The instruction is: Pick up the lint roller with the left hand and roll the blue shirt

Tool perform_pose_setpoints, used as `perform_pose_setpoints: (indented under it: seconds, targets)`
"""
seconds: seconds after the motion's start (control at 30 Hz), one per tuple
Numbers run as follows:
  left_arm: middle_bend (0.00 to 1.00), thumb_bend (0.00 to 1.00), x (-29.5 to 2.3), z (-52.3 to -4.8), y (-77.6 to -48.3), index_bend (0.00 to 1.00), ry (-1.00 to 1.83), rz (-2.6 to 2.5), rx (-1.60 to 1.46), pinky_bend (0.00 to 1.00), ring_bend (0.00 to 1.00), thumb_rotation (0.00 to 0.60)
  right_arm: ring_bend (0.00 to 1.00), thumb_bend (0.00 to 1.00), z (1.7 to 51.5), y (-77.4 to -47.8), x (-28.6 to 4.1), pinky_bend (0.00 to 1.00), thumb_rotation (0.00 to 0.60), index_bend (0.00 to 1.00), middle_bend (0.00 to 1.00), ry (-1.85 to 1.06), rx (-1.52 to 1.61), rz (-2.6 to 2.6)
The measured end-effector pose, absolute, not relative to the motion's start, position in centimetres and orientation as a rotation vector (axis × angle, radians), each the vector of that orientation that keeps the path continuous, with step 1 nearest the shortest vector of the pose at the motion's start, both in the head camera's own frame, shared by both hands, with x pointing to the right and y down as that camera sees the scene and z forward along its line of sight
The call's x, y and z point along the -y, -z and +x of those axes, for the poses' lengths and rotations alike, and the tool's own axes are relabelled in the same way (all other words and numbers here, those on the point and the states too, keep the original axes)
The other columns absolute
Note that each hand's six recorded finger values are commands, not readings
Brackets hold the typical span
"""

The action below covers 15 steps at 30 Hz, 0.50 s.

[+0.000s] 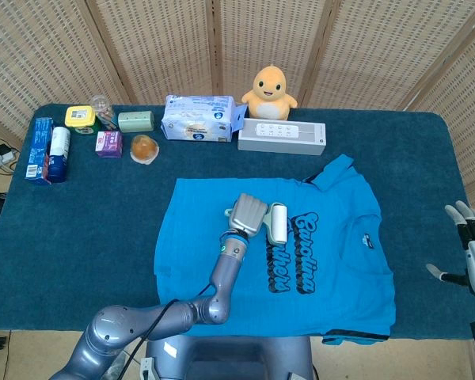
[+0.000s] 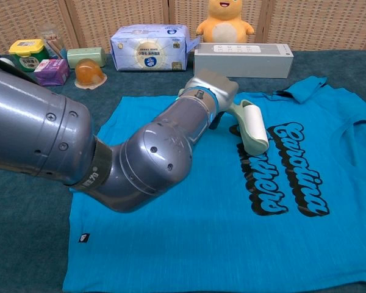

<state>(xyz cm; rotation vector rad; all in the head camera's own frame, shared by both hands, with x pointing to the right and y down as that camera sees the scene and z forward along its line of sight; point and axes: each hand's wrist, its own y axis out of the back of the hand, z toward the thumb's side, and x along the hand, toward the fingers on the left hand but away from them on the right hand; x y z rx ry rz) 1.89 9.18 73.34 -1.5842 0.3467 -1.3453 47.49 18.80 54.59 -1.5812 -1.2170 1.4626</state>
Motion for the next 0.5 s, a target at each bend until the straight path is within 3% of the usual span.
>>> perform_pose_setpoints:
  seconds: [0.5]
  targets:
    - [1.00, 0.70, -9.24, 2.61, -73.06, 0.86, 1.298, -1.584, -0.382, 0.99, 0.80, 0.600, 0.00, 0.00, 47.61, -54.57, -18.76, 0.00, 0.600, 0.06, 0.00, -1.464, 1.222, -1.583]
